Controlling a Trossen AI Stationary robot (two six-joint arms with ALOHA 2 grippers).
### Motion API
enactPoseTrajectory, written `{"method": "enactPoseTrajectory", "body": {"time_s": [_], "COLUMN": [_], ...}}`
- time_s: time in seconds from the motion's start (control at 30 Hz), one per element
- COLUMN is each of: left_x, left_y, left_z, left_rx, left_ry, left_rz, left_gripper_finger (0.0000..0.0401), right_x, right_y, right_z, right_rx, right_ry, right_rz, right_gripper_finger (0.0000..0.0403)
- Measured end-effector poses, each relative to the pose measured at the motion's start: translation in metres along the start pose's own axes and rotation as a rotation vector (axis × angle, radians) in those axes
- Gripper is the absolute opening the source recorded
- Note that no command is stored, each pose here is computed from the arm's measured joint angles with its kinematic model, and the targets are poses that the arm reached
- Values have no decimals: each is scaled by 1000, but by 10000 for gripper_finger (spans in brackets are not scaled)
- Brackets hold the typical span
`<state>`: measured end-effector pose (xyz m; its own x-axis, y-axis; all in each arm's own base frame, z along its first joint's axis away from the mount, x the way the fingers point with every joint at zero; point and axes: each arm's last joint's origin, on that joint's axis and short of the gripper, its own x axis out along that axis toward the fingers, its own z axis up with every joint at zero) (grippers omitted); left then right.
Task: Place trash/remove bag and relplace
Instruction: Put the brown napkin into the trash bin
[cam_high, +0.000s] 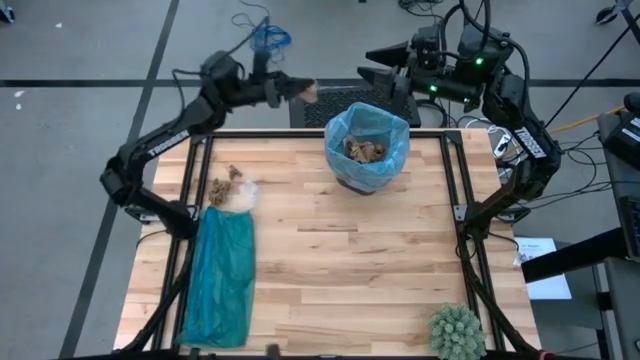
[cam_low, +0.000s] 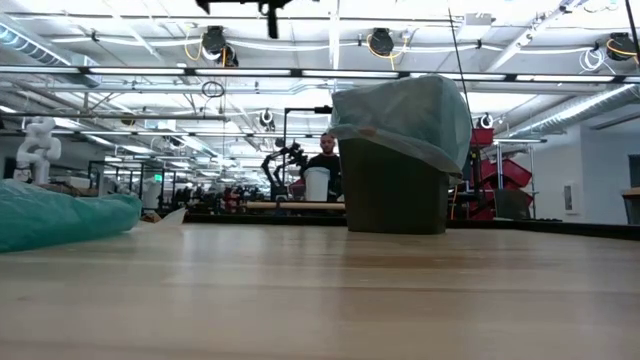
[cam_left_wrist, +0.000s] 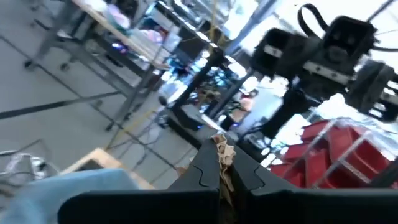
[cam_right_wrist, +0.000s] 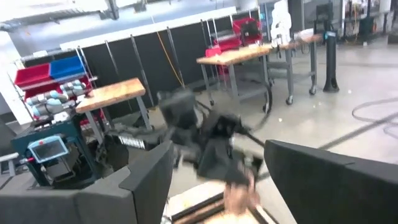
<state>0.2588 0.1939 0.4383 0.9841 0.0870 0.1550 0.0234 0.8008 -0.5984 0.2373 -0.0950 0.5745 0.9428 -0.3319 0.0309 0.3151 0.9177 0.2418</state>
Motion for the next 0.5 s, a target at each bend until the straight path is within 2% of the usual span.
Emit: {"method": "enactPoseTrajectory", "body": {"time_s": [0.07,0.27,0.4,0.5], "left_x": [15,61,79,84], "left_y": [2,36,46,52], "left_z": [-14,-70,-96,-105], "left_rx": [-14,-47,-22,4], "left_ry": [28,203,279,305], "left_rz": [9,49,32,33], "left_gripper_finger": [5,18,63,104], "right_x": [0,0,0,0], "right_y": [1,1,1,1], "right_z": [2,3,3,2], "right_rx": [-6,-24,-24,-24], "right_ry": [-22,-26,-26,-25], "right_rz": [5,7,7,9], "right_gripper_finger": [244,244,244,244]}}
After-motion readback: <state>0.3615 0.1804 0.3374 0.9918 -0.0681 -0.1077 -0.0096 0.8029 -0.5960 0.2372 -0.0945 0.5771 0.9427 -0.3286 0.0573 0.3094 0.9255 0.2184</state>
